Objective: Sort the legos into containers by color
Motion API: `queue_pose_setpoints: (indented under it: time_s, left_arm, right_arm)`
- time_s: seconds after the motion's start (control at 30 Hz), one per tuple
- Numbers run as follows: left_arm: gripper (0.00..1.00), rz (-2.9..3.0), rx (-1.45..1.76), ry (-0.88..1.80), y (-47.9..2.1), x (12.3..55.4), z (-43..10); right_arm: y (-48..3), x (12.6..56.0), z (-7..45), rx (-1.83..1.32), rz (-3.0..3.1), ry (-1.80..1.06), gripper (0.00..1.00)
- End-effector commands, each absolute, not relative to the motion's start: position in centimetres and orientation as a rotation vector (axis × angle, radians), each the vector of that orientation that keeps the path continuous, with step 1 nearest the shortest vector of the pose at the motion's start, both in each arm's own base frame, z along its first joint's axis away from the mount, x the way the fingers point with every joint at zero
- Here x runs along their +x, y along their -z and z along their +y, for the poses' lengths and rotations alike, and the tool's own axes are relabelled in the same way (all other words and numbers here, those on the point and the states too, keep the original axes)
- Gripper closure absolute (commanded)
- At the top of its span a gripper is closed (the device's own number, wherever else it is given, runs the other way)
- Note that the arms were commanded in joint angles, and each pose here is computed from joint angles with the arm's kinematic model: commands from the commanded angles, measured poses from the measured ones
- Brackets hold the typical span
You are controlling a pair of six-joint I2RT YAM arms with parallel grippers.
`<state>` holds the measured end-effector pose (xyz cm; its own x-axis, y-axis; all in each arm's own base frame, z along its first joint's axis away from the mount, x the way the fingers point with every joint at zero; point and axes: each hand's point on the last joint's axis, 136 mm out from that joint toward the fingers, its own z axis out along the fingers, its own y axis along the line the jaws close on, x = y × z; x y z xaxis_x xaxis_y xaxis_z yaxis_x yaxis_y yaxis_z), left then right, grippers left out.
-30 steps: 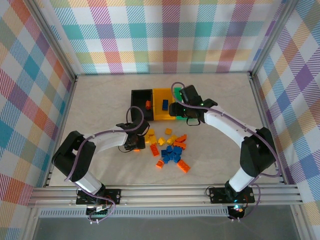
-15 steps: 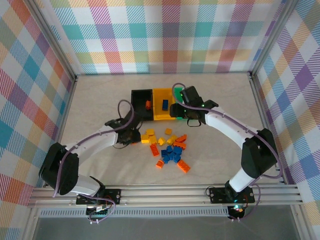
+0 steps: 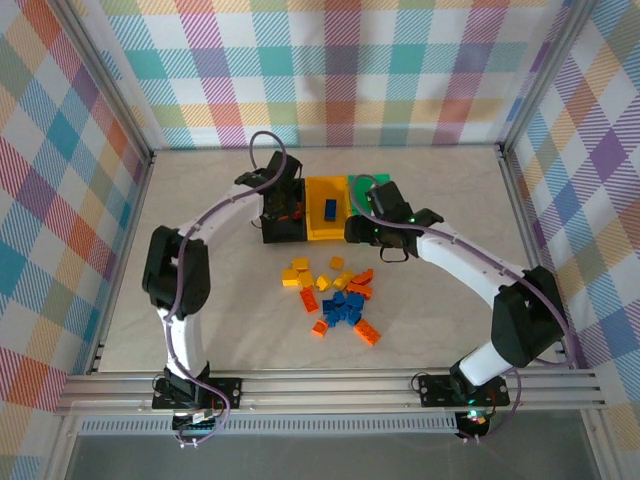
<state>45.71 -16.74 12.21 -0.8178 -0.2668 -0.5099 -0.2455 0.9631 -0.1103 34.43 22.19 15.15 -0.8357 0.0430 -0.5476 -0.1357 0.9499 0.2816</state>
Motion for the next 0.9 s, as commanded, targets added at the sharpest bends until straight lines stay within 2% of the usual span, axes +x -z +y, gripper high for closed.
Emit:
queue_pose_setpoints:
  time_s: [0.0, 0.03, 0.1, 0.2, 0.33, 0.53, 0.73, 0.87]
  left_arm:
    - [0.71, 2.594, -0.371, -0.025, -12.1, 46.5, -15.6]
    - [0.68, 2.604, -0.368, -0.021, -11.9, 46.7, -15.8]
    - [0.54, 2.606, -0.368, 0.007, -11.9, 47.0, -16.3]
    - [0.39, 2.578, -0.367, 0.078, -13.3, 46.7, -17.0]
    - [0.23, 2.526, -0.353, 0.201, -16.4, 45.5, -18.0]
    - [0.01, 2.459, -0.304, 0.483, -19.6, 39.9, -20.5]
    - [0.0, 2.473, -0.287, 0.631, -17.7, 32.5, -20.4]
    - [0.0, 2.52, -0.323, 0.649, -14.9, 28.4, -18.5]
  right_arm:
    - [-15.5, 33.7, 21.7, -0.041, 2.524, -0.446, 0.24]
    - [-15.4, 33.4, 21.7, -0.044, 2.529, -0.45, 0.24]
    - [-15.0, 33.1, 21.8, -0.055, 2.542, -0.459, 0.23]
    - [-14.7, 32.7, 21.8, -0.073, 2.557, -0.465, 0.23]
    - [-14.2, 32.3, 21.6, -0.08, 2.571, -0.462, 0.22]
    - [-11.8, 30.5, 20.9, -0.076, 2.66, -0.439, 0.22]
    - [-9.0, 26.9, 20.6, -0.109, 2.781, -0.471, 0.23]
    - [-8.3, 22.5, 20.5, -0.231, 2.856, -0.477, 0.22]
